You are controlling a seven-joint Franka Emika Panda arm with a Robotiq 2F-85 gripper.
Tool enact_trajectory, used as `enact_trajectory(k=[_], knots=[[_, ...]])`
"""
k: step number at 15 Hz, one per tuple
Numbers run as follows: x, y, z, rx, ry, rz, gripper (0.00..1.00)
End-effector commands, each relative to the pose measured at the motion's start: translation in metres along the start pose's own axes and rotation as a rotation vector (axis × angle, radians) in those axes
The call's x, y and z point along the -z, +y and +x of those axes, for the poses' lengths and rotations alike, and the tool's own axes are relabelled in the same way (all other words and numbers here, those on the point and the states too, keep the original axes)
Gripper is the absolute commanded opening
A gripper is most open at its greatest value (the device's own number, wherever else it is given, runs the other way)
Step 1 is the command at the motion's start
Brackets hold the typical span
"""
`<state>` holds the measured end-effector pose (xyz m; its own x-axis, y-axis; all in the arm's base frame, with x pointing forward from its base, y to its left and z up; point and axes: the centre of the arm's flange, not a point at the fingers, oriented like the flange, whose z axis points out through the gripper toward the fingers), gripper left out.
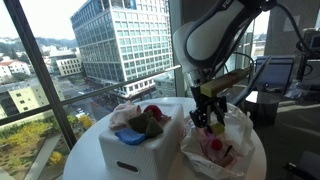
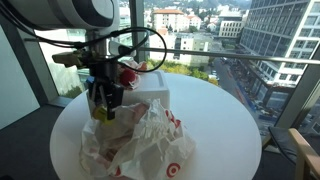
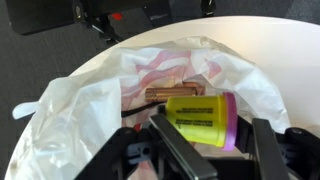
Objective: Remove the items from the plastic bag and put them on the white basket
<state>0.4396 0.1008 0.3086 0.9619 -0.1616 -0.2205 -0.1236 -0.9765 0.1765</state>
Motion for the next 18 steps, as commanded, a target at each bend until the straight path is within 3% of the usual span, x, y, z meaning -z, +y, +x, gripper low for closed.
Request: enact_trajectory(k=[1, 4, 7, 12, 15, 16, 18], knots=[[0.079, -0.035, -0.018, 0.056, 0.170, -0.103, 0.32], [0.115, -0.064, 0.014, 0.109, 0.350, -0.174, 0.32], [0.123, -0.078, 0.065, 0.138, 0.494, -0.224, 0.32], [0.096, -0.079, 0.159, 0.119, 0.557, -0.255, 0.32], [0.073, -0.075, 0.188, 0.107, 0.538, -0.254, 0.32], [0.072, -0.075, 0.184, 0.110, 0.530, -0.238, 0.82], [0.074, -0.075, 0.176, 0.105, 0.506, -0.193, 0.88]])
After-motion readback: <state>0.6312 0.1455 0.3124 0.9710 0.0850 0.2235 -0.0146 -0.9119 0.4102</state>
